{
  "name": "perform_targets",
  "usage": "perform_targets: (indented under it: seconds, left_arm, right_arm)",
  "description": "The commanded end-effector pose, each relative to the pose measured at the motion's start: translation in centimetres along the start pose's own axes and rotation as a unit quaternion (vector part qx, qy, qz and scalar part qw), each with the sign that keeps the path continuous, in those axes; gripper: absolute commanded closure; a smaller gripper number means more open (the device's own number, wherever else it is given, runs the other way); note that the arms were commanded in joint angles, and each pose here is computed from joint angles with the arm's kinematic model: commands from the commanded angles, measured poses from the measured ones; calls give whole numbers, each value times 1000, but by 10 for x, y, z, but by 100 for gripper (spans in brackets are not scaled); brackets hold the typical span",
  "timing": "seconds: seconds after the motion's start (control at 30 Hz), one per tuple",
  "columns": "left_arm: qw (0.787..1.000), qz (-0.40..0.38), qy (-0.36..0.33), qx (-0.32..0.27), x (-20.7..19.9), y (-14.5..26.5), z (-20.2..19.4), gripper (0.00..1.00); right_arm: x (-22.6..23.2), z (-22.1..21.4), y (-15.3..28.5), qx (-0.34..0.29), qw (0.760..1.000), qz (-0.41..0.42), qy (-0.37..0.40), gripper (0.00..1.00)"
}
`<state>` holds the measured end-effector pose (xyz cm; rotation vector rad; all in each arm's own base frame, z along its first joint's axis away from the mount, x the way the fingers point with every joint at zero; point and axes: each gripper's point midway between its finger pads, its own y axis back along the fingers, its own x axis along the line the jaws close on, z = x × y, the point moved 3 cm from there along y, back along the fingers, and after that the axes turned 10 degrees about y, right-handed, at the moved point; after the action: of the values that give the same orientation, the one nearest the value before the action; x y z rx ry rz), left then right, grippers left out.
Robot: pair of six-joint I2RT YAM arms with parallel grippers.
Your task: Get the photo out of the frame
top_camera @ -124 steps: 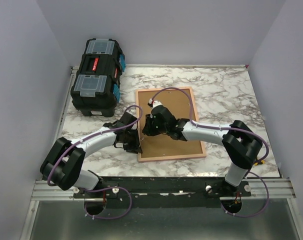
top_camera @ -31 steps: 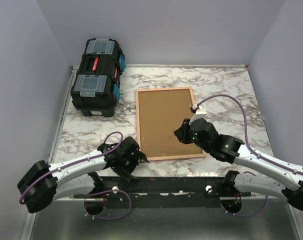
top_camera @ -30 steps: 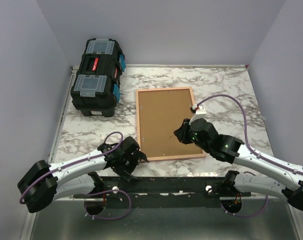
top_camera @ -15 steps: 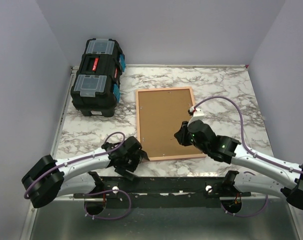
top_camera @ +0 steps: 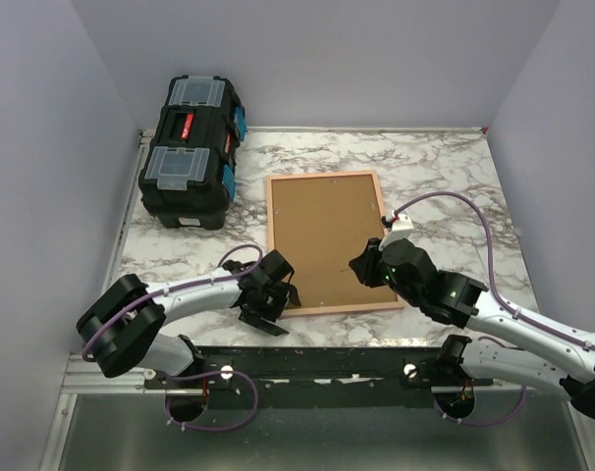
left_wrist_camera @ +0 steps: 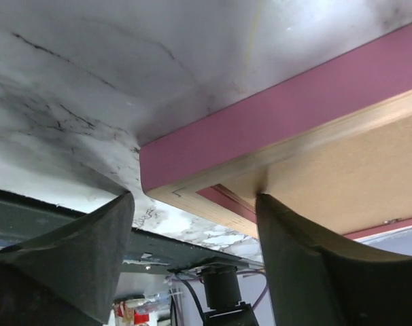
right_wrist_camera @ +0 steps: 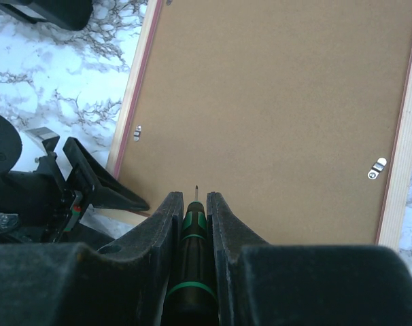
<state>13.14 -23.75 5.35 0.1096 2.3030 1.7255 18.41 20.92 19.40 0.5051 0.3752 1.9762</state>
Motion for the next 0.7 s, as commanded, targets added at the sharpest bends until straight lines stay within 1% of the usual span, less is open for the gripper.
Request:
perform_targets:
  seconds: [0.0,0.07,0.1,0.2,0.23,0.33,0.37,0.4,0.43,0.5,0.67]
  left_arm:
    - [999,26,20,-7,2,-6,0,34]
    - [999,26,11,-25,2,-7,5,43]
    - [999,21,0,-36,1,-5,8,49]
    - [996,21,-42,-79,2,1,19,61]
    - [993,10,-60,-102,-1,2,26,64]
    - [982,0,-117,-145,-6,6,45,77]
    - [979,-4,-132,-155,-8,7,50,80]
    - [973,-15,-159,-164,-13,8,54,82]
    - [966,-23,-195,-167,-19,8,57,86]
    - [956,-17,-235,-174,-25,10,65,100]
    - [928,-4,-332,-169,-51,16,82,100]
  right_arm:
    - [-11,-6,4,1,1000,-21,11,99]
    - [-11,-8,4,3,1000,-20,10,99]
    - [-11,-9,4,4,1000,-19,9,99]
    - [-11,-10,4,5,1000,-18,6,99]
    - [-11,-11,4,6,1000,-18,6,99]
    - [-12,-12,5,7,1000,-20,5,99]
    - [-12,-12,5,7,1000,-20,6,99]
    - [-12,-13,5,8,1000,-19,6,99]
    - [-12,-14,4,10,1000,-19,6,99]
    - [-12,-15,3,14,1000,-20,8,99]
    - [-10,-20,-2,23,1000,-18,8,99]
